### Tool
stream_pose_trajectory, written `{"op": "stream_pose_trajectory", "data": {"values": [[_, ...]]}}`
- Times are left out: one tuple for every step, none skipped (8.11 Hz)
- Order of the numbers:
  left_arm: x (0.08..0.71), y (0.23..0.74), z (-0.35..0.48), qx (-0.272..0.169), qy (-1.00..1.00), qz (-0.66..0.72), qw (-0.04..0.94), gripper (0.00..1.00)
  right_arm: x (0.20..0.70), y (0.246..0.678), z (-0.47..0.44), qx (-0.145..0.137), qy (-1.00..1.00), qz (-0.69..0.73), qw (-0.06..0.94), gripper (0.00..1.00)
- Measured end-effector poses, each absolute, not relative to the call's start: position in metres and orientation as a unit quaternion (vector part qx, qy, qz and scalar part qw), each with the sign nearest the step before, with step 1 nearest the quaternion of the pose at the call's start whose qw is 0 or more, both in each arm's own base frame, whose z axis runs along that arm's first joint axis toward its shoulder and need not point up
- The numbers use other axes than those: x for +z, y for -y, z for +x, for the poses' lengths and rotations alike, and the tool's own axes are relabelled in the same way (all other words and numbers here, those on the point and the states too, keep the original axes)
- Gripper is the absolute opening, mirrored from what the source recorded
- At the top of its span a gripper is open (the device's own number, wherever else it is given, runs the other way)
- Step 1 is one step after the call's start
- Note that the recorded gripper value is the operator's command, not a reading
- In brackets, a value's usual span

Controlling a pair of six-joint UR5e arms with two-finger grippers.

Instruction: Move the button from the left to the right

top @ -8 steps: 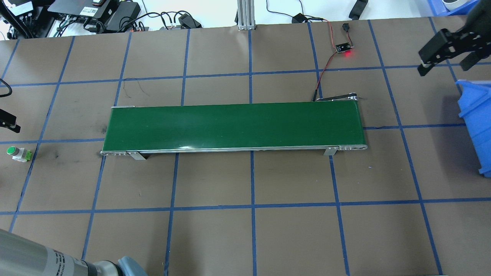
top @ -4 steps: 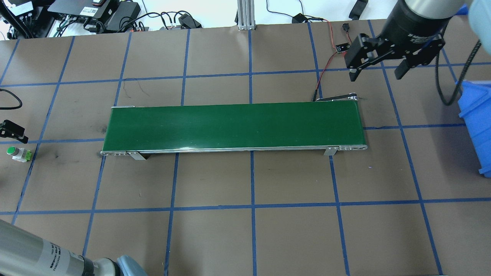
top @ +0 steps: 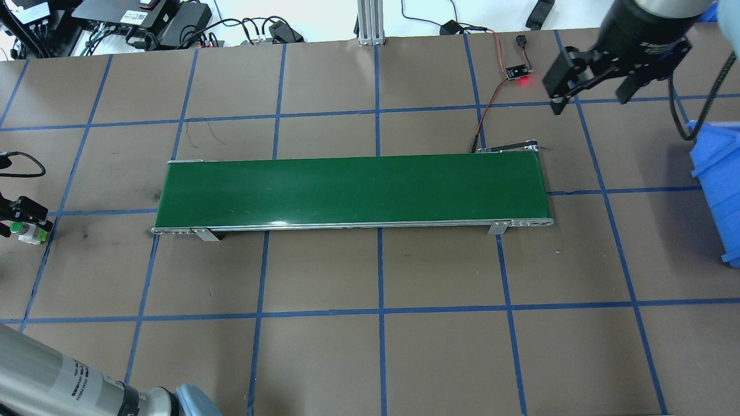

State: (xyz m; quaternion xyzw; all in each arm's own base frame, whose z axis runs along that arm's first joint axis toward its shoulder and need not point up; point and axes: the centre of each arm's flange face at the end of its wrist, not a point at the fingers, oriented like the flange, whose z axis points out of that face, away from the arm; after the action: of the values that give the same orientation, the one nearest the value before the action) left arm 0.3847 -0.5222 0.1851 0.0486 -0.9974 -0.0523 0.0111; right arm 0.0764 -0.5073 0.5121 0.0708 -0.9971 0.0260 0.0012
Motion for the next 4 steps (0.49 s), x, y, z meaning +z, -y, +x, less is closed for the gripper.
{"op": "stream_pose_trajectory", "data": {"values": [[0.181, 0.520, 0.383, -0.056, 0.997, 0.049, 0.014, 0.00, 0.512, 0.512, 0.037, 0.026, 0.995, 0.101, 0.006, 1.00], [0.179, 0.519, 0.382, -0.057, 0.997, 0.050, 0.016, 0.00, 0.511, 0.513, 0.002, 0.024, 0.991, 0.132, 0.008, 1.00], [0.178, 0.519, 0.382, -0.058, 0.997, 0.049, 0.017, 0.00, 0.510, 0.512, -0.020, 0.023, 0.989, 0.146, 0.008, 1.00], [0.178, 0.519, 0.382, -0.058, 0.997, 0.049, 0.017, 0.00, 0.511, 0.510, -0.027, 0.025, 0.989, 0.143, 0.000, 1.00]]}}
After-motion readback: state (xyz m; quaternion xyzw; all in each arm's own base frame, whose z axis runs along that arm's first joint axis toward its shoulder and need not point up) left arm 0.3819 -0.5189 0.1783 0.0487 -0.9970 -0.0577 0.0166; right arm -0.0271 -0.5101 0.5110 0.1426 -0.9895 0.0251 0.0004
